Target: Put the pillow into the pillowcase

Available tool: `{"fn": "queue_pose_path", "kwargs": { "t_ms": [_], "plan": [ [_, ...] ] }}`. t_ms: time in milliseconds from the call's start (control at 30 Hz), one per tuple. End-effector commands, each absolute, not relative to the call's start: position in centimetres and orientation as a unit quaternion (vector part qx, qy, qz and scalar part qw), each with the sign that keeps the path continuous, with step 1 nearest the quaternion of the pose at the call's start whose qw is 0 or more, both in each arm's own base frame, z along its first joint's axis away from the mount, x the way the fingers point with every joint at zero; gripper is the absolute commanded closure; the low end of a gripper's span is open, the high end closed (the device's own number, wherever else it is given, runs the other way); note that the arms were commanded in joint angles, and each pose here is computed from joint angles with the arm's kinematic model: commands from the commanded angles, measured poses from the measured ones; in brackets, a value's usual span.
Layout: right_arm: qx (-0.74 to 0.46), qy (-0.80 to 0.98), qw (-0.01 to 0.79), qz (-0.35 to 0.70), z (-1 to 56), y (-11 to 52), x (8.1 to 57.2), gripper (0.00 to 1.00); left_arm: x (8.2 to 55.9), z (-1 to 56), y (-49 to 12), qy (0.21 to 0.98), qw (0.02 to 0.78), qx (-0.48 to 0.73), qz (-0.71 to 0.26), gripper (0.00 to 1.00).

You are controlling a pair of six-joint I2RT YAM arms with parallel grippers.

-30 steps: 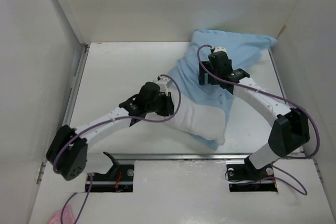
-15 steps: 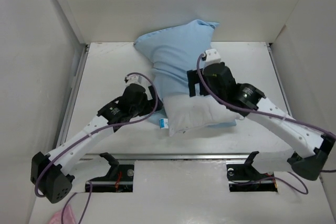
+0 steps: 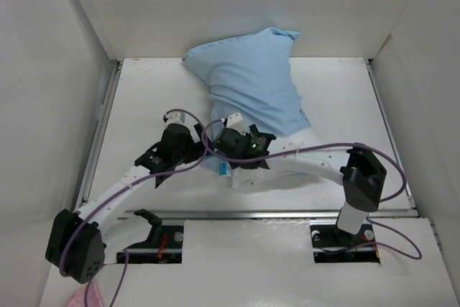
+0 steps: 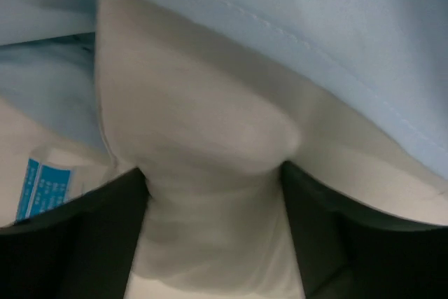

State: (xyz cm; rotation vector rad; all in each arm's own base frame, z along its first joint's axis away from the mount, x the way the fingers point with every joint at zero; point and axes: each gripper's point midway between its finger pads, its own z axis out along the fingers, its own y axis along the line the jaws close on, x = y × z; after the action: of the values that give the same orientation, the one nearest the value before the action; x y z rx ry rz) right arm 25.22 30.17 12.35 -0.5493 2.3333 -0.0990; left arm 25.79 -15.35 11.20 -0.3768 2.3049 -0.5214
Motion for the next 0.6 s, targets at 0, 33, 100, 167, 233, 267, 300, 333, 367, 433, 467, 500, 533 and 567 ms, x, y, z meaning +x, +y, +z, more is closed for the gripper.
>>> {"fn": "queue_pose_path", "kwargs": {
  "t_ms": [0,33,100,167,233,267,300,333,367,433,467,500,533,567],
  "plan": [
    [-0.139,0.906,0.391,-0.084,12.8,28.9,26.5,0.23,27.7,14.0,-18.4,0.857,0.424,-0.077,-0.284,0.00],
    [-0.132,0.904,0.396,-0.091,12.7,28.9,26.8,0.35,27.4,13.7,-18.7,0.856,0.427,-0.050,-0.287,0.00],
    [-0.122,0.902,0.403,-0.099,12.6,28.8,27.1,0.68,28.1,13.9,-19.4,0.845,0.444,-0.025,-0.297,0.00],
    [-0.113,0.897,0.419,-0.076,13.7,29.3,27.4,0.83,28.6,13.7,-19.5,0.843,0.454,-0.005,-0.288,0.00],
    [-0.108,0.896,0.426,-0.067,14.3,29.4,27.5,1.00,29.4,13.4,-20.1,0.833,0.470,0.015,-0.293,0.03],
    [-0.111,0.894,0.428,-0.066,14.7,29.4,27.5,1.00,29.7,13.1,-20.2,0.832,0.471,0.019,-0.291,0.09],
    [-0.111,0.894,0.428,-0.066,14.7,29.4,27.5,1.00,29.9,11.4,-19.9,0.845,0.461,0.026,-0.269,0.14],
    [-0.108,0.893,0.432,-0.061,15.2,29.3,27.4,1.00,30.1,10.7,-19.7,0.856,0.449,0.022,-0.255,0.17],
    [-0.105,0.892,0.436,-0.055,15.8,29.3,27.4,1.00,30.3,10.4,-19.7,0.859,0.448,0.033,-0.247,0.21],
    [-0.100,0.890,0.441,-0.046,16.6,29.4,27.5,1.00,30.2,9.0,-20.1,0.867,0.430,0.044,-0.248,0.27],
    [-0.100,0.890,0.442,-0.046,16.6,29.4,27.5,1.00,30.2,9.0,-20.8,0.864,0.430,0.051,-0.258,0.29],
    [-0.101,0.888,0.447,-0.040,17.2,29.5,27.6,1.00,30.6,8.7,-20.5,0.866,0.432,0.038,-0.249,0.29],
    [-0.099,0.888,0.448,-0.032,17.6,29.5,27.4,1.00,31.0,8.3,-20.7,0.868,0.430,0.037,-0.247,0.30],
    [-0.104,0.888,0.448,-0.024,17.7,29.9,27.5,1.00,31.2,8.1,-20.9,0.867,0.431,0.037,-0.248,0.32]
  ]
}}
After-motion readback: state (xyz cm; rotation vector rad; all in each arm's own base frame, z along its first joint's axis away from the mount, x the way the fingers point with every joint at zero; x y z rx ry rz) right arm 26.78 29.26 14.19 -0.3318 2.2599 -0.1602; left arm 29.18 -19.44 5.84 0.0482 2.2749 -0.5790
